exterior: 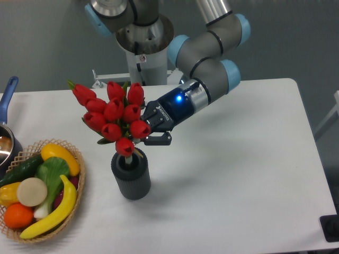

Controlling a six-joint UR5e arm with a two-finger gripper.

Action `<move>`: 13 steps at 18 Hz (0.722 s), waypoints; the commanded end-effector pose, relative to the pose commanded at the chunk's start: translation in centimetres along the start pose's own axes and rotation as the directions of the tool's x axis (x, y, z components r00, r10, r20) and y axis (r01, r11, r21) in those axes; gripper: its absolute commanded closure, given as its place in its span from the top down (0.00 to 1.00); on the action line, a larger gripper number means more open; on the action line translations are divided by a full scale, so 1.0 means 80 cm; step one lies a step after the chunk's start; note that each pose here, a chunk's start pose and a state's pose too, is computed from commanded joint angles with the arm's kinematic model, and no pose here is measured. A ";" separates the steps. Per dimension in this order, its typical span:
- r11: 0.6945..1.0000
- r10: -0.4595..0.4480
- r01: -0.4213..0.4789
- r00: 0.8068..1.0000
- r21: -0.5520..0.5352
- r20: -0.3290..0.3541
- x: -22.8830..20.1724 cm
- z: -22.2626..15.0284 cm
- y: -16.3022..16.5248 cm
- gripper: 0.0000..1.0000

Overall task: Insert the flowers into the vase
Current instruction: 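Lower the tulip stems down into the grey vase opening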

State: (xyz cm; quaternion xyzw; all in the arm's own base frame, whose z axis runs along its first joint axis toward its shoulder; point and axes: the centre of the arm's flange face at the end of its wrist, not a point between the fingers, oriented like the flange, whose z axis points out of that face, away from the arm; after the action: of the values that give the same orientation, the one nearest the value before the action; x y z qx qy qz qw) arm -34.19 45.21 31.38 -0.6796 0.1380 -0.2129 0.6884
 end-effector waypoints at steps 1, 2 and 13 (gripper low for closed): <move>1.000 -0.003 0.003 1.000 -0.001 0.000 -0.001 0.000 0.002 0.23; 1.000 -0.003 0.003 1.000 -0.003 0.000 -0.002 0.000 0.003 0.23; 0.999 -0.020 0.020 1.000 -0.034 0.002 -0.022 0.000 0.057 0.23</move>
State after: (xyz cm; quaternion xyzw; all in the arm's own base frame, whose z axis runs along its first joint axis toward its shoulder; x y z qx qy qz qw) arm -35.22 45.97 26.72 -0.6926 0.1343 -0.2170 0.6747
